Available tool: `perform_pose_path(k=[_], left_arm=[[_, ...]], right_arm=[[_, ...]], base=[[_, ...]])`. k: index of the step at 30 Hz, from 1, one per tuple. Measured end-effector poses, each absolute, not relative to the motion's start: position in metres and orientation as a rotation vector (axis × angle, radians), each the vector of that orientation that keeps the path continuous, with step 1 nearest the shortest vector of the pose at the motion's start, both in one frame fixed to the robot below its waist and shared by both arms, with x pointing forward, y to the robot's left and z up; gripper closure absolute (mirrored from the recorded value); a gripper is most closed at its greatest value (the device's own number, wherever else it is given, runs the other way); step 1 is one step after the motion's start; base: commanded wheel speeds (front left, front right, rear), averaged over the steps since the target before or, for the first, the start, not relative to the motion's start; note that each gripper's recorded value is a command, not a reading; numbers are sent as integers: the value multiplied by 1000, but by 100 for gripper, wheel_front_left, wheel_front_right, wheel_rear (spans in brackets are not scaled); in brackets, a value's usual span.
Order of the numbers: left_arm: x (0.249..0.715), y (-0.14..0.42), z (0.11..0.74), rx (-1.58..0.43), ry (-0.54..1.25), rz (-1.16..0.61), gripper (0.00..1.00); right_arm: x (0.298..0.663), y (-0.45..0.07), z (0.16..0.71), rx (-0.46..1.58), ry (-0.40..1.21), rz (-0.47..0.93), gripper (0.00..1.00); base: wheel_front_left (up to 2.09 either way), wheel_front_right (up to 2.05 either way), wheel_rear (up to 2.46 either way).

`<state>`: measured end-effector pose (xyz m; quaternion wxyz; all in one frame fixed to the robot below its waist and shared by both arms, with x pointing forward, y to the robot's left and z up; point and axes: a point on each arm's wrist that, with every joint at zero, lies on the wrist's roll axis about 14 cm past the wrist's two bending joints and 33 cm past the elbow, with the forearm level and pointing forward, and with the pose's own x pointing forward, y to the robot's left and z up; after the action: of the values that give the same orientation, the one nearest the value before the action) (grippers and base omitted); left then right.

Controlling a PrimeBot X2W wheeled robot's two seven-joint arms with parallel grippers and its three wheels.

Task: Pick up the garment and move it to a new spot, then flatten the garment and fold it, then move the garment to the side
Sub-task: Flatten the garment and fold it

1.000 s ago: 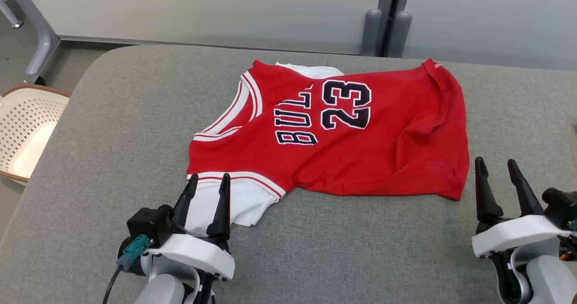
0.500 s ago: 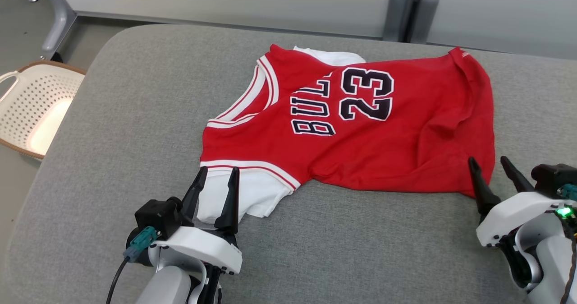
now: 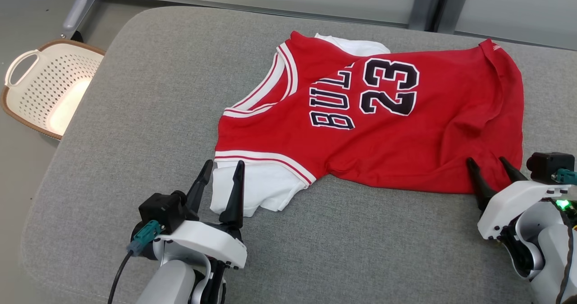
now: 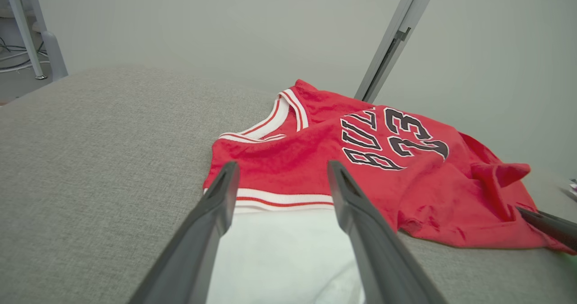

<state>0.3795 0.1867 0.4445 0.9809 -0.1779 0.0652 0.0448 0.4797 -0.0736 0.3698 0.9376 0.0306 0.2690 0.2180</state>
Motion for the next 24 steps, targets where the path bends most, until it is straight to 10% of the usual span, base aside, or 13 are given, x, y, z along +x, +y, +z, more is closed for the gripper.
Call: perform_pose_path(k=[3,6,24], left_arm=[[381,187,446,-356,127,90,0],[382,187,445,-356,129,89,0],[373,183,445,-345,134,78,0]], right_arm=[[478,-71,367,71,566,450,8],[479,-69,368,73,560,458,100],[481,-94,420,142,326,385,100]], base=[[0,0,0],[0,0,0],[0,0,0]])
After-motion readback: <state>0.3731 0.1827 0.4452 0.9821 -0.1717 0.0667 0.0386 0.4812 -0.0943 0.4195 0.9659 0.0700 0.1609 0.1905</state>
